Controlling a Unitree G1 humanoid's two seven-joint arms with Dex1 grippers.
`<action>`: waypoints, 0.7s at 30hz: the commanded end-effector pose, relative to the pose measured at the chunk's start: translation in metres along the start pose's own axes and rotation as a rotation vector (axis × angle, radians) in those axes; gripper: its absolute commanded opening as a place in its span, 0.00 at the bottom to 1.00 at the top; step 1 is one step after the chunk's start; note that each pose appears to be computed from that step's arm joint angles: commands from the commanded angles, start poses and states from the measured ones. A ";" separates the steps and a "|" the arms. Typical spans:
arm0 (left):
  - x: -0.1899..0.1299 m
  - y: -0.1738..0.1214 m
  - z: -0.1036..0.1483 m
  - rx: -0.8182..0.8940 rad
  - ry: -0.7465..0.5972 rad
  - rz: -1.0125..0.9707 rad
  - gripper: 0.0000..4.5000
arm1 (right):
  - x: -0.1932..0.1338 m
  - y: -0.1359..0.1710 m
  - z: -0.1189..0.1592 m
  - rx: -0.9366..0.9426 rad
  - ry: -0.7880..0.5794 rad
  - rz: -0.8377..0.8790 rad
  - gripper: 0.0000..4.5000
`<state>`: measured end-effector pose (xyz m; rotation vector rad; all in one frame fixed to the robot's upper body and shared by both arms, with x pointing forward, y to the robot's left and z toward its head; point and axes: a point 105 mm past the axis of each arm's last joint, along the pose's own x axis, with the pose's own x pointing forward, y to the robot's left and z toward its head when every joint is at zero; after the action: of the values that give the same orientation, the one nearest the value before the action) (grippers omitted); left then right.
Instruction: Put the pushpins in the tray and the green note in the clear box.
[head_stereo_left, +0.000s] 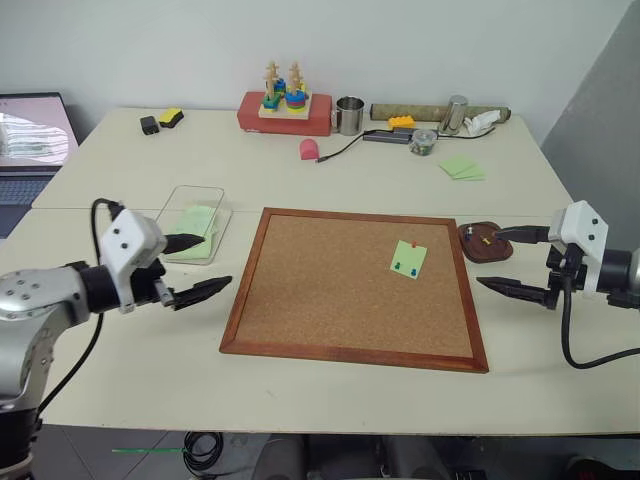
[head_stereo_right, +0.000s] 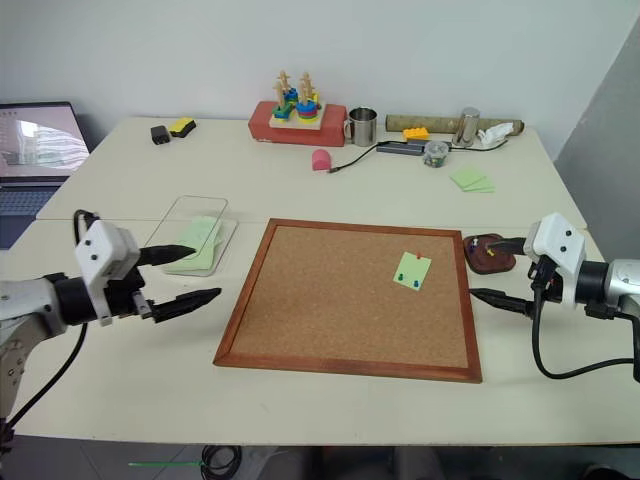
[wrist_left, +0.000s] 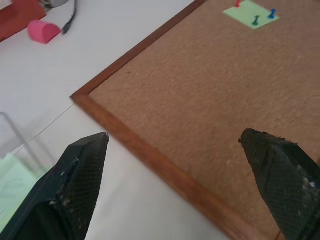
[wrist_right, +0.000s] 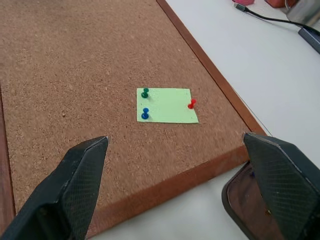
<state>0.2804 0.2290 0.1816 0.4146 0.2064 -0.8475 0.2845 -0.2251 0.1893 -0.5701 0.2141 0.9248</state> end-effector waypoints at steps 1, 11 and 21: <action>0.017 -0.010 0.012 0.044 -0.034 -0.072 1.00 | -0.010 0.000 0.014 -0.021 -0.051 -0.027 1.00; 0.049 -0.023 0.025 0.070 -0.105 -0.163 1.00 | -0.009 0.019 0.021 0.017 -0.113 -0.007 1.00; 0.106 -0.048 0.018 0.068 -0.135 -0.290 0.54 | 0.009 0.028 0.019 0.094 -0.135 -0.018 1.00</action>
<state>0.3092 0.1281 0.1481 0.3661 0.1466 -1.1542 0.2661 -0.2026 0.1823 -0.4191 0.1706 0.9246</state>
